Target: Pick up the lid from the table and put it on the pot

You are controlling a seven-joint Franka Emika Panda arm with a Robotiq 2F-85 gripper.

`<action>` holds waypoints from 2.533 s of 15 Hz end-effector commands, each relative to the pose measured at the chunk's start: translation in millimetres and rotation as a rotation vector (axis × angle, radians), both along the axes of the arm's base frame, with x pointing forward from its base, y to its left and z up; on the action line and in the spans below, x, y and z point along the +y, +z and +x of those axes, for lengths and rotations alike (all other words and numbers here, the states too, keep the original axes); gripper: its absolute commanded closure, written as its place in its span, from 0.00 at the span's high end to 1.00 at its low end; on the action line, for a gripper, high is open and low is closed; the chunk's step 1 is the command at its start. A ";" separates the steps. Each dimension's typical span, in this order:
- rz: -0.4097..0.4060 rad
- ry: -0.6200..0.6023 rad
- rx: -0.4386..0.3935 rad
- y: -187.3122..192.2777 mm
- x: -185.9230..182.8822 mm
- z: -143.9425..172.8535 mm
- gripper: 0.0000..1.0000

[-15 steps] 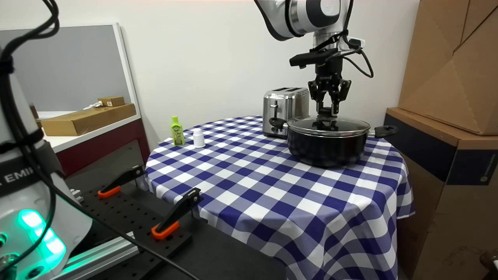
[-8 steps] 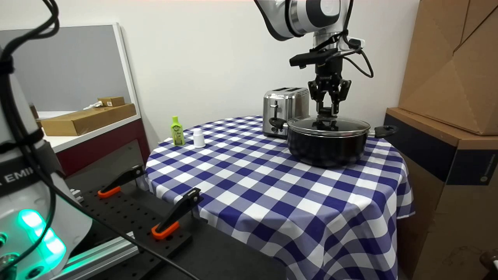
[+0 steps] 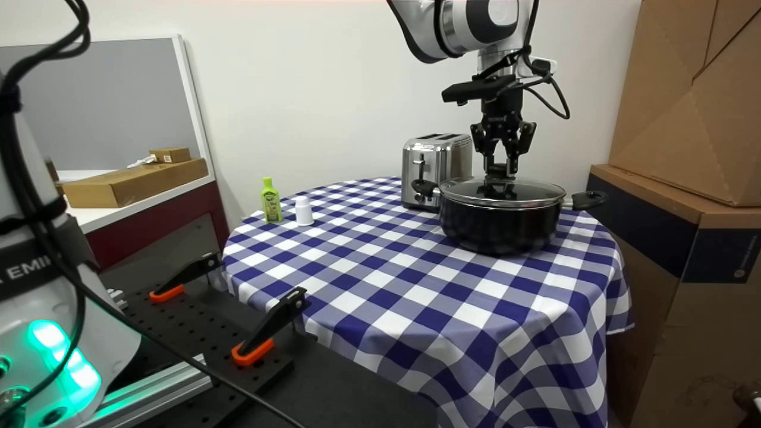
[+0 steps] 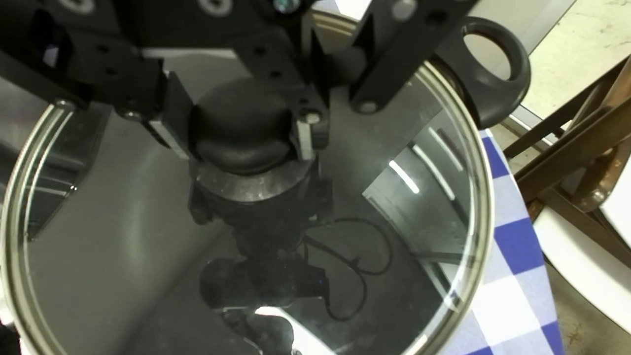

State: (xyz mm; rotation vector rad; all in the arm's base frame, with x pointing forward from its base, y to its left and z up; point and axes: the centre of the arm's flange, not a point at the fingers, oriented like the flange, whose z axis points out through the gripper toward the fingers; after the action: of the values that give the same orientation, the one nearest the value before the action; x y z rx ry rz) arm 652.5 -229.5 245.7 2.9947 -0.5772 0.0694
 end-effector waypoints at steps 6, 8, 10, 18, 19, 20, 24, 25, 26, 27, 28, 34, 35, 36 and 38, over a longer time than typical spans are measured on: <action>-0.012 0.054 -0.071 7.4 13.9 -4.3 0.25; -0.008 0.053 -0.073 6.9 14.6 -4.1 0.25; 0.002 0.050 -0.064 6.3 14.9 -4.4 0.25; 0.028 0.022 -0.031 1.7 11.5 -6.0 0.35; 0.031 0.019 -0.024 1.1 10.7 -6.6 0.75; 0.034 0.016 -0.022 1.0 10.0 -7.1 0.77; 0.075 0.018 -0.019 21.6 18.9 -13.7 0.99; 0.094 0.026 -0.032 37.0 24.5 -17.2 1.00; 0.108 0.034 -0.043 51.7 30.0 -19.9 1.00; 0.123 0.054 -0.058 71.1 38.1 -24.7 1.00; 0.131 0.075 -0.069 90.3 45.2 -30.2 1.00; 0.156 0.288 0.021 174.1 103.0 -100.3 1.00; 0.145 0.331 0.046 180.4 115.2 -115.0 1.00; 0.120 0.357 0.070 185.4 126.3 -126.9 1.00; 0.143 0.300 0.037 179.2 109.9 -92.0 1.00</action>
State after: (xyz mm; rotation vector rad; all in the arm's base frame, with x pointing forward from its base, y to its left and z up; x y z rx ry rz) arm 560.4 -119.4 425.2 3.1886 -0.1300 -0.0066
